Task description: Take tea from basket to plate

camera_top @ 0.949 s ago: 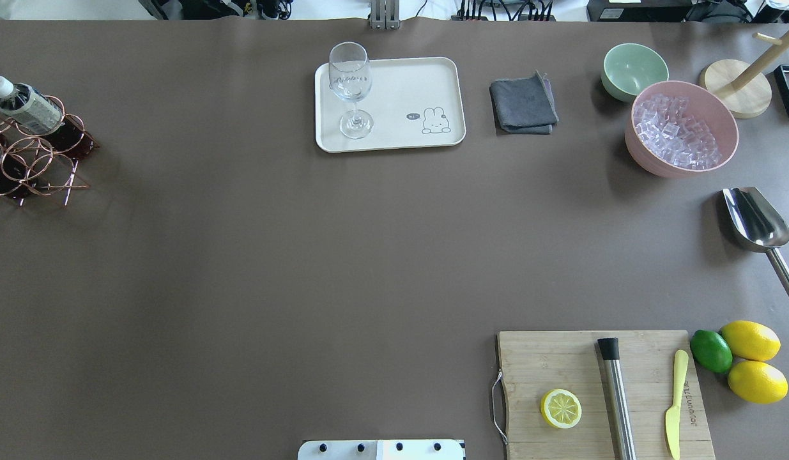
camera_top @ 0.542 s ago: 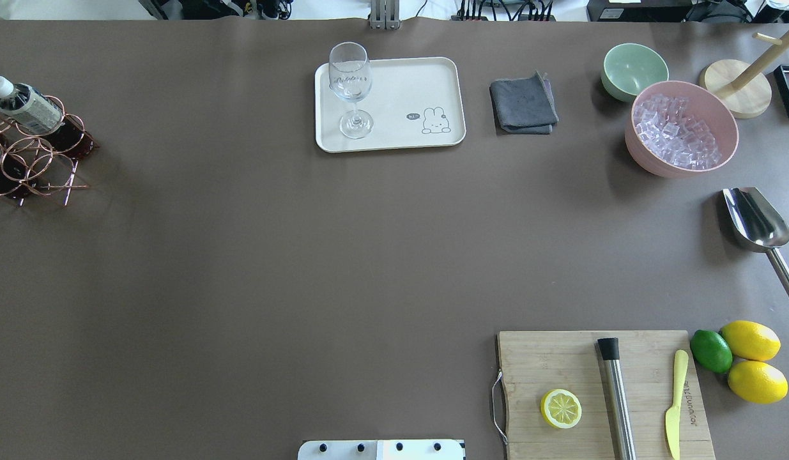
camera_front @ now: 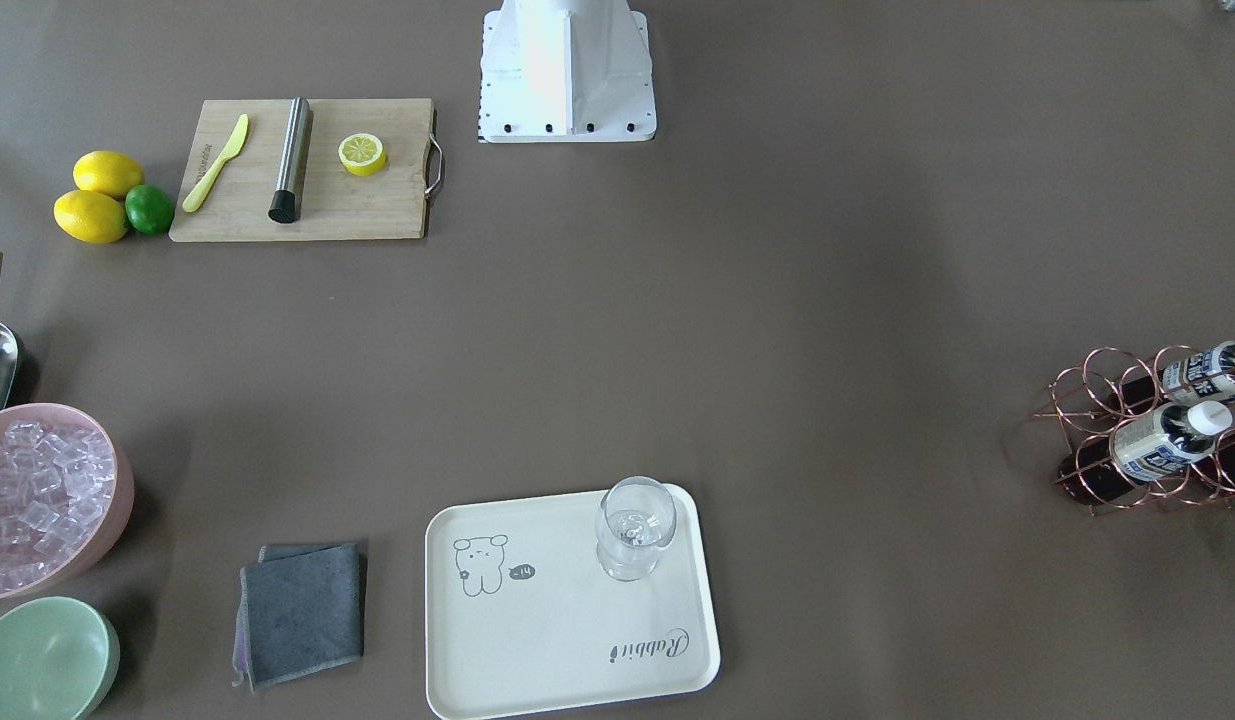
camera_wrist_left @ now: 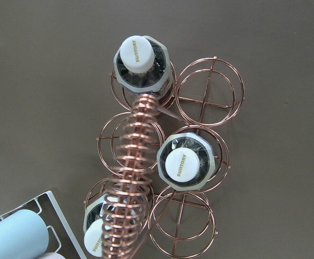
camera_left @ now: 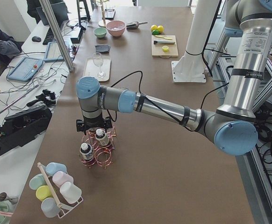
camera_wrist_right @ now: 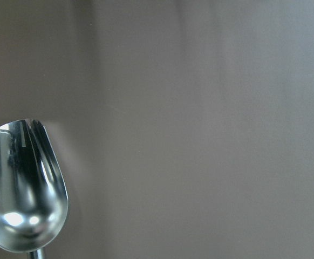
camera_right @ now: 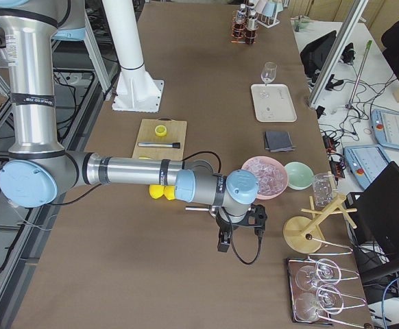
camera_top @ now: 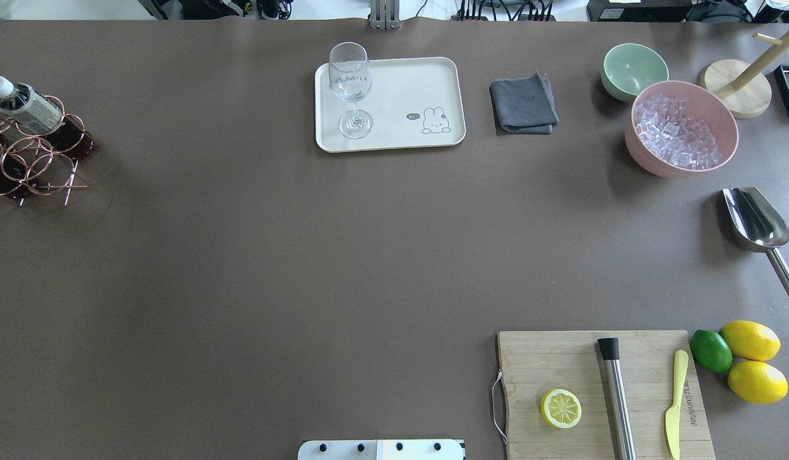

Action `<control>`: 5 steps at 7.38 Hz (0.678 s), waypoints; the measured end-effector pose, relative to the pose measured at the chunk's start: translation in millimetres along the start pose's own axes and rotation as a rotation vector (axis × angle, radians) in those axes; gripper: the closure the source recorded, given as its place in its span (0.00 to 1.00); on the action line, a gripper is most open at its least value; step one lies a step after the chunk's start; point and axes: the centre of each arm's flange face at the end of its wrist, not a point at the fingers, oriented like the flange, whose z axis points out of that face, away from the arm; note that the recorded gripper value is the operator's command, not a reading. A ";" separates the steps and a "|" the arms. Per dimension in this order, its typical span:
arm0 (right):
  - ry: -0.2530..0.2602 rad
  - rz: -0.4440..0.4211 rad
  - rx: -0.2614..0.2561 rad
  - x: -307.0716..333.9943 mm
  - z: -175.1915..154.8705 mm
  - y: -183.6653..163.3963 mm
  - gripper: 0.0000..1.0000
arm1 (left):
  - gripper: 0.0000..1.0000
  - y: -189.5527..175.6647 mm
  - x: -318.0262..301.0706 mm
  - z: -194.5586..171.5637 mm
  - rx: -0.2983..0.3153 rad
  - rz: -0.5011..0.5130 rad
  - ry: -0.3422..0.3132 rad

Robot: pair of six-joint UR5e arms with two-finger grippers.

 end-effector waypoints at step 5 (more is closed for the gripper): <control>0.001 -0.001 0.001 -0.3 -0.4 0.0 0.00 | 0.02 -15.9 -13.5 -12.5 0.002 0.051 -0.026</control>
